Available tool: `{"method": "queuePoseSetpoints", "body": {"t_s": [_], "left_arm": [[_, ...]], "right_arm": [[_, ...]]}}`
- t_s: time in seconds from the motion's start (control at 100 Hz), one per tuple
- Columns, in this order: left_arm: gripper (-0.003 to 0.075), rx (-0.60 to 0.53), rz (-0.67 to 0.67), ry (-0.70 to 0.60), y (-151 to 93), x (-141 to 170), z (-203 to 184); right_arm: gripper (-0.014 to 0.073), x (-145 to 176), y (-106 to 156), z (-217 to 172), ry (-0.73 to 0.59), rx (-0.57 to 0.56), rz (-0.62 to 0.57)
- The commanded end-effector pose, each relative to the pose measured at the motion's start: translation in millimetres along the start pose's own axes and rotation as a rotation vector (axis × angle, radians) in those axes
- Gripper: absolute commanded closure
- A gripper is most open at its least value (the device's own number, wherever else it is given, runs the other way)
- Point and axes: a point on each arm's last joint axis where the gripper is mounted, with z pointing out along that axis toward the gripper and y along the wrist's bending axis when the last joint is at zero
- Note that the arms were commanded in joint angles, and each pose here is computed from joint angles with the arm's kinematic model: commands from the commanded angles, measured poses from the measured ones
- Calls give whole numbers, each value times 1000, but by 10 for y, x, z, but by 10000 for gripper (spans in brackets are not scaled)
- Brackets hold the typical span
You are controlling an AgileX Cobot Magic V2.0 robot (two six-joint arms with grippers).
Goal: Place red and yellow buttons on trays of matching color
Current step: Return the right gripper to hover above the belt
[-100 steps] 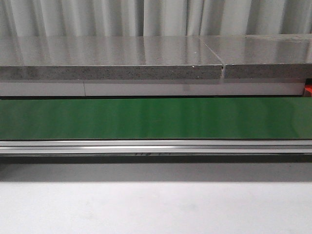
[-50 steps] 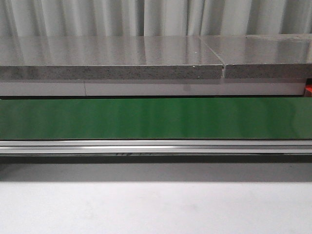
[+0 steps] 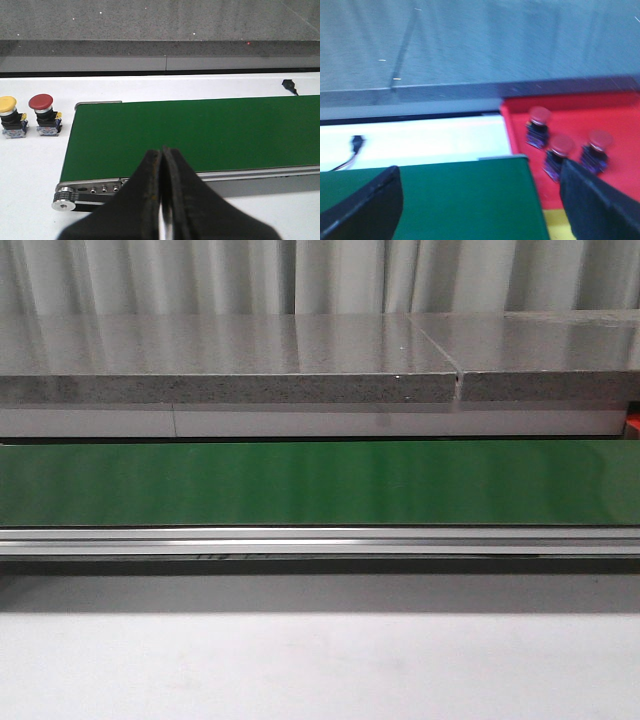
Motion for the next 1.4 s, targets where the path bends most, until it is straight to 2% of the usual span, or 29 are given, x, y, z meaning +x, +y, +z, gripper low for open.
{"method": "queuePoseSetpoints", "body": {"t_s": [0.0, 0.11, 0.22, 0.32, 0.51, 0.6, 1.39], "left_arm": [[739, 23, -8, -90, -22, -141, -26], [739, 23, -8, -90, -22, -141, -26], [739, 23, -8, -90, -22, -141, -26], [739, 23, -8, -90, -22, -141, -26], [739, 23, -8, -90, -22, -141, -26], [739, 23, -8, -90, -22, -141, -26], [738, 22, -6, -90, -21, -141, -26]], "right_arm": [[-31, -124, 83, -106, -94, -41, -67], [-25, -86, 183, -158, -96, -114, -104], [57, -59, 232, -170, -75, -157, -114], [202, -56, 235, -170, -71, -160, -114], [551, -56, 235, -170, -71, -160, -114], [667, -54, 235, -170, -70, -161, -114], [662, -50, 237, -170, -65, -163, -114]]}}
